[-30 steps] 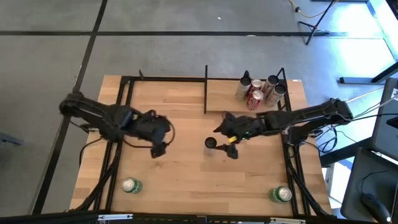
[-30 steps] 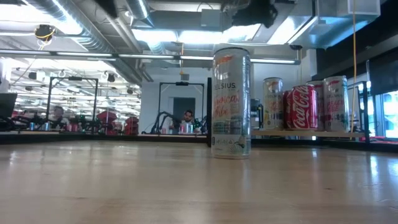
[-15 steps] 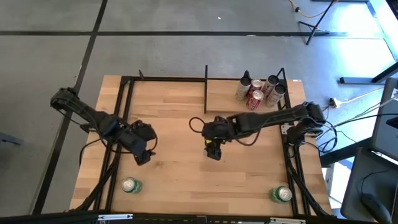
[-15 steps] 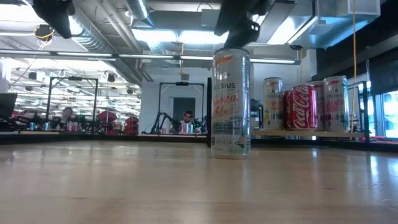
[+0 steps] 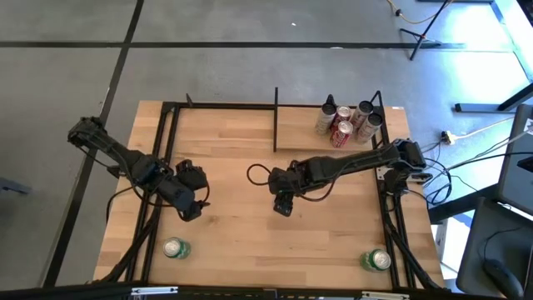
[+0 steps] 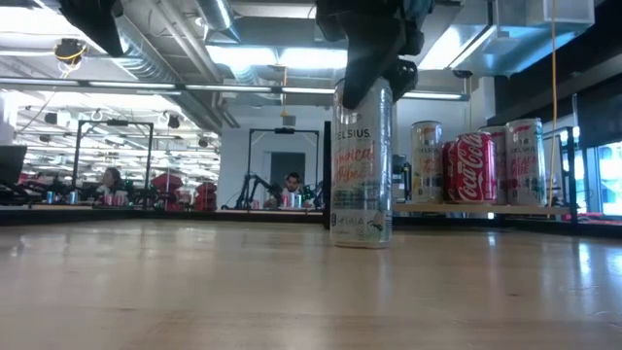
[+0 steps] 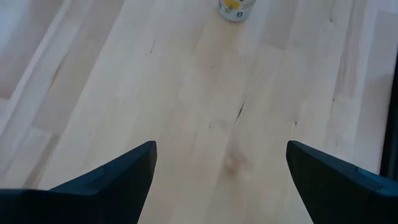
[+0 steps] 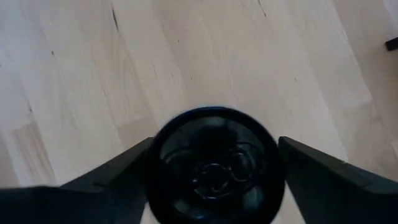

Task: Place canned beverage on shelf
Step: Put the white-yellow soda can on the shelf aligned with the other white-yellow soda can

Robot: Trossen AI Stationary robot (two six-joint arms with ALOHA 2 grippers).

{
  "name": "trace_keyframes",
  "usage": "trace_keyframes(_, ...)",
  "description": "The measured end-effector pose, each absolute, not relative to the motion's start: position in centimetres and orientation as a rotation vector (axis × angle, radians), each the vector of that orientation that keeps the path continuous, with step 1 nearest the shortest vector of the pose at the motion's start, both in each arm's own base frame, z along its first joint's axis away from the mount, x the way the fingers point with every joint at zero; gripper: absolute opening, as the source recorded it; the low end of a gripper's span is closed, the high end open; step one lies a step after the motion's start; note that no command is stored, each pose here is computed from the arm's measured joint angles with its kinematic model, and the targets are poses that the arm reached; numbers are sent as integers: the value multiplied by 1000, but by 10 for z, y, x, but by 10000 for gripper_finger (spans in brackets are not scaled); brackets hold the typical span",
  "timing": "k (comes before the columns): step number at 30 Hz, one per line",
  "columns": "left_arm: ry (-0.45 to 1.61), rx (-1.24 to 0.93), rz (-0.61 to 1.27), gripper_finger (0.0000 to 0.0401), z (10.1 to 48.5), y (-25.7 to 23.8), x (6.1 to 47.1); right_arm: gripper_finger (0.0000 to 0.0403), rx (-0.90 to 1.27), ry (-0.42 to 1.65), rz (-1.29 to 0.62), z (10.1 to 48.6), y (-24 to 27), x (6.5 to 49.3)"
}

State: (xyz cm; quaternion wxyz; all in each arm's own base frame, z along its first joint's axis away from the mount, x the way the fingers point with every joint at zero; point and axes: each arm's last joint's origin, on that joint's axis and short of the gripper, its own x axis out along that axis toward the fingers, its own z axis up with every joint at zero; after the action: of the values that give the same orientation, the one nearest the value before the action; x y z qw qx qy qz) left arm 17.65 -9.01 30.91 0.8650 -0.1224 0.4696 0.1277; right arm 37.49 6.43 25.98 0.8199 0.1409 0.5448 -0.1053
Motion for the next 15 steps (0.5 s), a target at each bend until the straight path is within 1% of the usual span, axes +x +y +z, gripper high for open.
trace_keyframes(2, 984, -248, 262, 345, 309, -90, 177, 285, 302, 1159, -225, 260, 64, 375)
trace_keyframes(5, 981, -220, 256, 345, 309, -90, 177, 223, 302, 1157, -225, 261, 64, 375)
trace_keyframes(6, 981, -207, 252, 345, 309, -90, 177, 217, 300, 1156, -224, 262, 64, 374)
trace_keyframes(10, 984, -174, 235, 345, 309, -90, 177, 217, 270, 1161, -205, 269, 62, 367)
trace_keyframes(15, 971, -175, 240, 345, 310, -89, 178, 217, 208, 1152, -181, 305, 43, 340)
